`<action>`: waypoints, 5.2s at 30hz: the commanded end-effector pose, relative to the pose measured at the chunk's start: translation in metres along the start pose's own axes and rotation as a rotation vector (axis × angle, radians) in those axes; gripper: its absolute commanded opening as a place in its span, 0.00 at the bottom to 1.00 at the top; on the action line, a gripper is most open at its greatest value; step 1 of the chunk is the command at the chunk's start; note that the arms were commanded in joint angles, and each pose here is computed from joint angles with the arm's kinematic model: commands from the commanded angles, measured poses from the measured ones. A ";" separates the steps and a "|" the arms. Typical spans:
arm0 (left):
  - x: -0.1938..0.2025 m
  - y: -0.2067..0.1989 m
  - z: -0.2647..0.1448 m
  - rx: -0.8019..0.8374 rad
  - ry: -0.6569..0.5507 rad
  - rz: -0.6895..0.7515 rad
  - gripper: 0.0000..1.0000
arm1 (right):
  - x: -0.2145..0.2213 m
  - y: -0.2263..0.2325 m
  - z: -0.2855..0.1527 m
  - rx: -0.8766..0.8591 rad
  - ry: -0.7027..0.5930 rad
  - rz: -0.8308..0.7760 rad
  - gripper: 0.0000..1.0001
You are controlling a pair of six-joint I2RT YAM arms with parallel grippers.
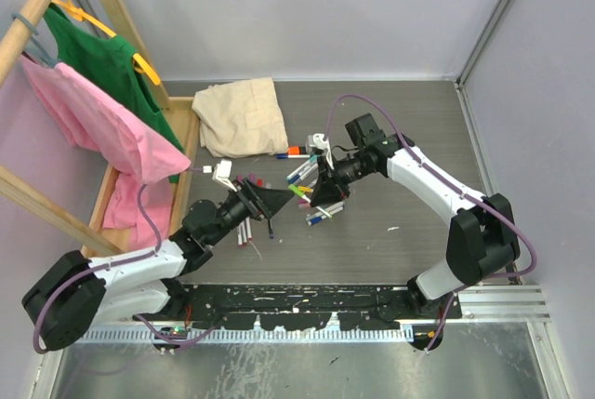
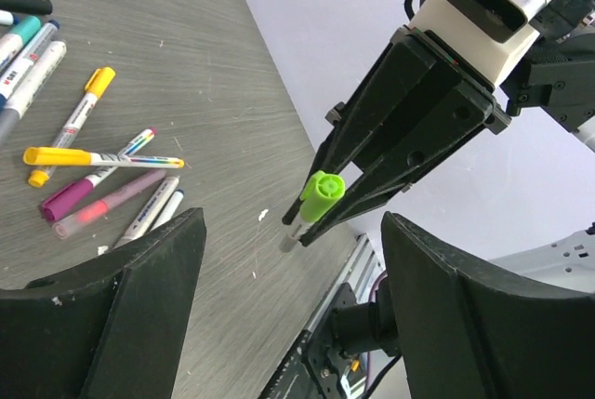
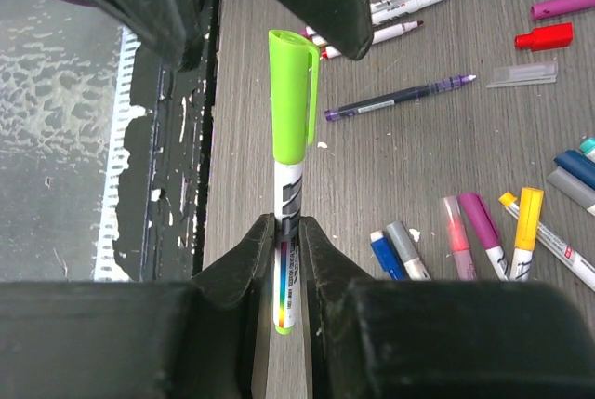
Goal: Open the pen caps
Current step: Pick up the pen from the center of the board, then open the pen cap from the pen, then place the pen cap at the center of the board.
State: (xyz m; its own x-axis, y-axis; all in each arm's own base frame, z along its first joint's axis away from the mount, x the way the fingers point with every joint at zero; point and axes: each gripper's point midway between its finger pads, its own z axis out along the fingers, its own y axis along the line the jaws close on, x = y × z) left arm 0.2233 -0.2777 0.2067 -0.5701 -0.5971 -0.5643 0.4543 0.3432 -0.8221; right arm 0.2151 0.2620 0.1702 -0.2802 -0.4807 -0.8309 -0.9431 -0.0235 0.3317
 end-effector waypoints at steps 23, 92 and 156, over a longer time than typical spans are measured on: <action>0.000 -0.026 0.047 -0.088 -0.084 -0.056 0.44 | -0.015 -0.006 -0.006 0.060 -0.042 -0.029 0.01; -0.110 -0.066 0.008 0.219 -0.265 0.367 0.00 | -0.009 0.023 0.025 -0.180 -0.059 0.127 0.01; 0.023 0.180 0.043 -1.049 0.568 0.427 0.11 | -0.016 -0.051 -0.039 0.294 -0.069 0.148 0.01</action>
State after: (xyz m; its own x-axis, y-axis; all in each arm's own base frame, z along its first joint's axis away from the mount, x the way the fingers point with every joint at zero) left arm 0.3132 -0.2628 0.0417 -0.8573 -0.0222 -0.5143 0.0539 0.9897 -0.1327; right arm 0.2707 0.2347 0.1663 -0.4644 -0.4311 -0.7736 -0.8813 0.3114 0.3555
